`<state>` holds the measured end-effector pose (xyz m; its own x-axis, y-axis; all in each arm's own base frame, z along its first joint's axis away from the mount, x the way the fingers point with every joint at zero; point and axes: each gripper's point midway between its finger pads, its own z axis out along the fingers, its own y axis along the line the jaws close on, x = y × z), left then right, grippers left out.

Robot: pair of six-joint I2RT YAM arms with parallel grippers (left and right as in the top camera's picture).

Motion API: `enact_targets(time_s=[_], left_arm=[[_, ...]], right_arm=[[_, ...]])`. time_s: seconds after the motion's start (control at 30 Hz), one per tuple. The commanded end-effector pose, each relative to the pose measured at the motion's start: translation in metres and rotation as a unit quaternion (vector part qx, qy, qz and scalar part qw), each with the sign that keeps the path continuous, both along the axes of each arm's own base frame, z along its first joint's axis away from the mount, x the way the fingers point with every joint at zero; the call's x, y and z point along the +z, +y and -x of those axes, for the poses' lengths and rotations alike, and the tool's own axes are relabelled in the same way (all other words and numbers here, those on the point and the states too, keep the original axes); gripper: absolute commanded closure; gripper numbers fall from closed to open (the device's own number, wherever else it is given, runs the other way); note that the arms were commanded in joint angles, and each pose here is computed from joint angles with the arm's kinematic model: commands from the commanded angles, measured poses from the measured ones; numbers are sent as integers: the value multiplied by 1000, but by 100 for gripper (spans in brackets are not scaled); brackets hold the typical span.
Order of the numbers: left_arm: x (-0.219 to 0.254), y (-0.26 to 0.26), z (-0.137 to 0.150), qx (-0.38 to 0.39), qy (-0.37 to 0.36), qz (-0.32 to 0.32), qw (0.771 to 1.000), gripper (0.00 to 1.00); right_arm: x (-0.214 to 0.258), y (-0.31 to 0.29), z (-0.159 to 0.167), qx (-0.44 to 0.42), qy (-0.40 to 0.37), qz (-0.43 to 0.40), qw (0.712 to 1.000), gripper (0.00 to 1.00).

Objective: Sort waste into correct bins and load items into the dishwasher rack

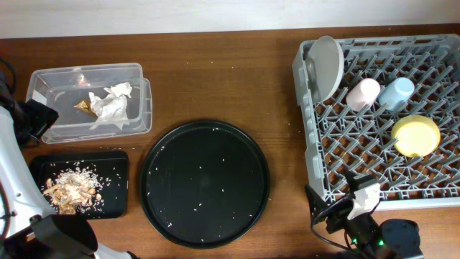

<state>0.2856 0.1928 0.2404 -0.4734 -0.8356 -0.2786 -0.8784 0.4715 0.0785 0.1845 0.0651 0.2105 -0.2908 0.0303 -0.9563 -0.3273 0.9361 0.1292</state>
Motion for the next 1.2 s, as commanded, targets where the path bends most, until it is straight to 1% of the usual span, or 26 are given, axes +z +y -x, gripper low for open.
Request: enact_targets(time_s=[0.0, 0.23, 0.6, 0.7, 0.77, 1.0, 1.17], left_arm=[[4, 3, 0, -3, -3, -5, 1000, 1], [4, 3, 0, -3, -3, -5, 1000, 1], [4, 3, 0, -3, -3, -5, 1000, 1], [4, 3, 0, -3, -3, -5, 1000, 1], [4, 3, 0, -3, -3, -5, 1000, 1], [4, 3, 0, -3, -3, -5, 1000, 1], [4, 3, 0, -3, -3, -5, 1000, 1]], right_arm=[[0, -13, -8, -40, -27, 7, 999, 2], [-2, -13, -30, -53, -79, -2, 995, 2], [-24, -21, -52, -78, -117, -13, 990, 2], [-31, -28, -56, -100, -116, -38, 988, 2], [-32, -29, -60, -103, -133, -43, 985, 2], [-33, -46, -61, -150, -133, -30, 979, 2], [-54, -53, -61, -160, -100, 10, 982, 2]])
